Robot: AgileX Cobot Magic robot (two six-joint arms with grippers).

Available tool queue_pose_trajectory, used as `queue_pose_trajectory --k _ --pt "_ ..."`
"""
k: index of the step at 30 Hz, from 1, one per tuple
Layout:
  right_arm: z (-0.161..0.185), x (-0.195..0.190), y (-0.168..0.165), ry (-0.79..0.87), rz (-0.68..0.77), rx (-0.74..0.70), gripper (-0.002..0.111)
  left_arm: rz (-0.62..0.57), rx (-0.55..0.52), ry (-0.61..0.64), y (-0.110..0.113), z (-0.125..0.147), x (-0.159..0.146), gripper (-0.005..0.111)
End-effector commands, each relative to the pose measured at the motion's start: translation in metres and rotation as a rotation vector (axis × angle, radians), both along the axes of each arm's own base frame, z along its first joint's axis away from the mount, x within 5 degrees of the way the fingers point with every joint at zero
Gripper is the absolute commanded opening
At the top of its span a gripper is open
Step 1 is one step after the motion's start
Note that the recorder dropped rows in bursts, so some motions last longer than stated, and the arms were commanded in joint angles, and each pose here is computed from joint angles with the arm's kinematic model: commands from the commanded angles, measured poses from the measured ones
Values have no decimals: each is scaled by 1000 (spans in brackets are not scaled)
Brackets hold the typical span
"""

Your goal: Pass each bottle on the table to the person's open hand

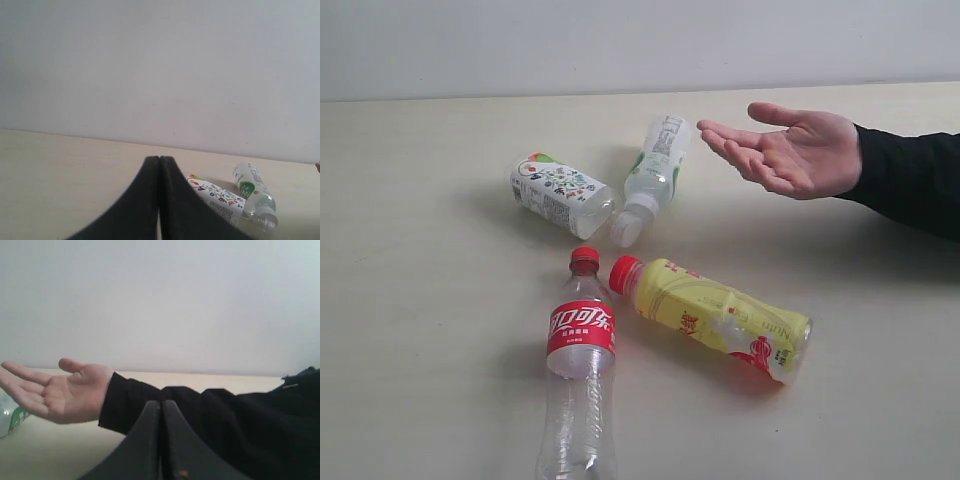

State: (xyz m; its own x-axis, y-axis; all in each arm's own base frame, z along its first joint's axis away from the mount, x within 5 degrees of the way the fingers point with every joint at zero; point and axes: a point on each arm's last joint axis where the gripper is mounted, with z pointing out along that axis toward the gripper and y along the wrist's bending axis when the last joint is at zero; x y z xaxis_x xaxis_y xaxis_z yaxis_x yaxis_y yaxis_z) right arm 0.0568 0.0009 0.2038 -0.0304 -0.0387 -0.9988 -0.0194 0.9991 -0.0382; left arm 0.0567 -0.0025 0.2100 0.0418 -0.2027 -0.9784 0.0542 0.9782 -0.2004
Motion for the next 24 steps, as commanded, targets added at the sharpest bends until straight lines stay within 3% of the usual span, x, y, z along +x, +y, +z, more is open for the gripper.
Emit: queue_pose_trajectory --k 1,2,3,9,11,13,19,21,24 --pt "7 -1 0 -92 -2 78 0 -6 -2 -8 0 1 0 0" --pt "5 0 0 -68 2 296 0 -6 -2 -8 0 1 0 0" --pt "5 0 0 -60 4 376 0 -6 -2 -8 0 1 0 0" --pt "22 -3 -1 -251 20 396 0 -6 -2 -8 0 1 0 0" --pt "32 -6 -6 -373 23 582 0 -6 -2 -8 0 1 0 0" --pt "42 -9 -8 -450 45 678 0 -6 -2 -8 0 1 0 0" --pt "123 16 4 -267 96 514 0 -6 -2 -8 0 1 0 0" --pt "133 33 10 -205 149 480 0 -6 -2 -8 0 1 0 0" --pt "138 60 44 -106 446 350 0 -6 -2 -8 0 1 0 0"
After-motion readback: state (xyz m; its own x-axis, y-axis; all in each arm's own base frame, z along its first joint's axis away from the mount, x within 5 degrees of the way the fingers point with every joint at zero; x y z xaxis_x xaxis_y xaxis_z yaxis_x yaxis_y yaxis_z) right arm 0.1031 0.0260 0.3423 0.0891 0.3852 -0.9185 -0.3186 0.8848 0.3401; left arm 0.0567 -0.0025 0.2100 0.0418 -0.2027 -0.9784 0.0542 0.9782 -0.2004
